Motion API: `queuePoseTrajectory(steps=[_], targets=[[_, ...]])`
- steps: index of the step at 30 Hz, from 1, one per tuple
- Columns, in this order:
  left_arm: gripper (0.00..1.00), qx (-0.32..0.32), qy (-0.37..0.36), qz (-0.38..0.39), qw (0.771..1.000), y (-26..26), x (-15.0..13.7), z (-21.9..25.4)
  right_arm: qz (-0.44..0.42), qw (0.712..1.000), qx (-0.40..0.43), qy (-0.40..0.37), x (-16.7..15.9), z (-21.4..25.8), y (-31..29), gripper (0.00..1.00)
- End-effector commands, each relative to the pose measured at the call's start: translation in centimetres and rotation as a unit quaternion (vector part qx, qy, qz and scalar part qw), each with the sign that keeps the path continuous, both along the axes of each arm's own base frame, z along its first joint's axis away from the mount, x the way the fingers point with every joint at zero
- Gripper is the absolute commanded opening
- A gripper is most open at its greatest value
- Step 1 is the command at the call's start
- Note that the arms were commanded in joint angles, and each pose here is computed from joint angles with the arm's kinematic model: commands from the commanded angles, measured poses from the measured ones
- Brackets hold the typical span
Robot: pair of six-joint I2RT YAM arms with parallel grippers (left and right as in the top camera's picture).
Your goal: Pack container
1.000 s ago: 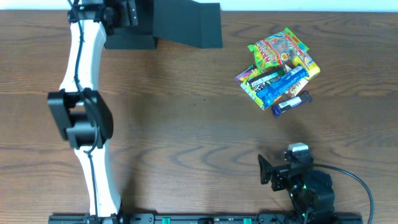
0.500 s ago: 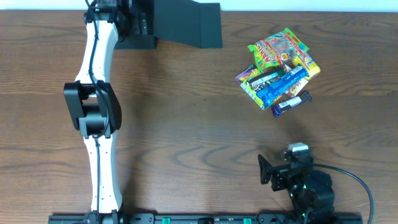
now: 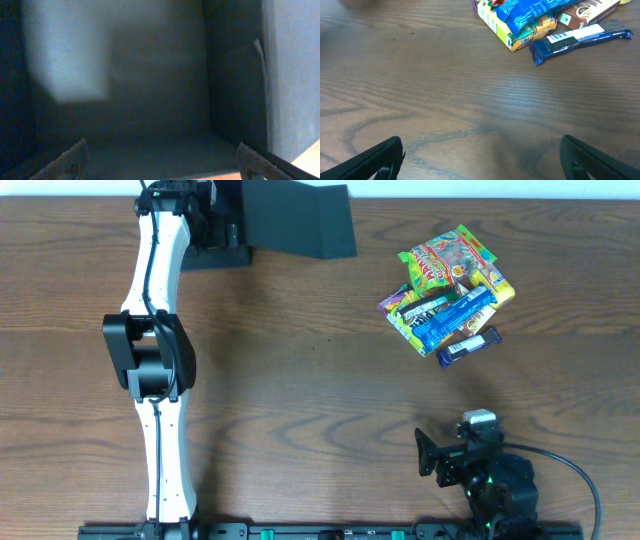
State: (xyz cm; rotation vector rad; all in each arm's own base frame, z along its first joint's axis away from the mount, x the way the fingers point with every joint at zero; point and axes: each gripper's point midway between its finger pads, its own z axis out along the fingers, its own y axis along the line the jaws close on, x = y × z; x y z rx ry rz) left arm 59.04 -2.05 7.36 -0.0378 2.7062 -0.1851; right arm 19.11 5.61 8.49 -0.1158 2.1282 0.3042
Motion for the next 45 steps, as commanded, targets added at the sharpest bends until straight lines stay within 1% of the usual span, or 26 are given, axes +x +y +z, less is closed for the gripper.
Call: queuePoseTrajectory(steps=[1, 8, 13, 17, 22, 25, 28, 30, 32, 34, 37, 39, 41, 45], targets=[[0.96, 0.004, 0.03, -0.006, 1.0, 0.2, -1.0, -1.4, 0.006, 1.0, 0.005, 0.0, -0.1, 0.0, 0.3, 0.99], [0.96, 0.002, 0.101, -0.007, 0.995, 0.1, -4.3, -2.4, 0.006, 1.0, 0.005, 0.0, -0.1, 0.0, 0.3, 0.99], [0.96, -0.007, 0.154, -0.016, 0.988, -0.9, -6.9, -2.8, 0.006, 1.0, 0.005, 0.0, -0.1, 0.0, 0.3, 0.99], [0.96, -0.008, 0.165, -0.03, 0.986, -2.4, -7.6, -2.8, 0.006, 1.0, 0.005, 0.0, -0.1, 0.0, 0.3, 0.99], [0.96, 0.015, 0.133, -0.036, 0.99, -2.9, -6.6, -1.0, 0.006, 1.0, 0.005, 0.0, -0.1, 0.0, 0.3, 0.99], [0.96, 0.018, 0.087, -0.033, 0.996, -2.9, -5.1, 2.2, 0.006, 1.0, 0.005, 0.0, -0.1, 0.0, 0.3, 0.99], [0.96, 0.022, 0.025, -0.027, 0.999, -2.6, -3.6, 6.7, 0.006, 1.0, 0.005, 0.0, -0.1, 0.0, 0.3, 0.99], [0.96, 0.043, -0.013, -0.016, 0.999, -1.7, -3.0, 9.5, 0.006, 1.0, 0.005, 0.0, -0.1, 0.0, 0.3, 0.99], [0.96, 0.083, -0.045, 0.007, 0.996, -0.2, -2.7, 12.1, 0.006, 1.0, 0.005, 0.0, -0.1, 0.0, 0.3, 0.99], [0.96, 0.125, -0.062, 0.032, 0.99, 1.6, -2.7, 13.7, 0.006, 1.0, 0.005, 0.0, -0.1, 0.0, 0.3, 0.99], [0.95, 0.173, -0.059, 0.063, 0.981, 4.3, -3.1, 14.4, 0.006, 1.0, 0.005, 0.0, -0.1, 0.0, 0.3, 0.99], [0.95, 0.18, -0.039, 0.066, 0.981, 5.5, -3.8, 13.7, 0.006, 1.0, 0.005, 0.0, -0.1, 0.0, 0.3, 0.99], [0.96, 0.179, -0.016, 0.074, 0.981, 6.9, -4.5, 12.8, 0.006, 1.0, 0.005, 0.0, -0.1, 0.0, 0.3, 0.99], [0.95, 0.143, 0.018, 0.082, 0.986, 8.7, -5.4, 11.1, 0.006, 1.0, 0.005, 0.0, -0.1, 0.0, 0.3, 0.99]])
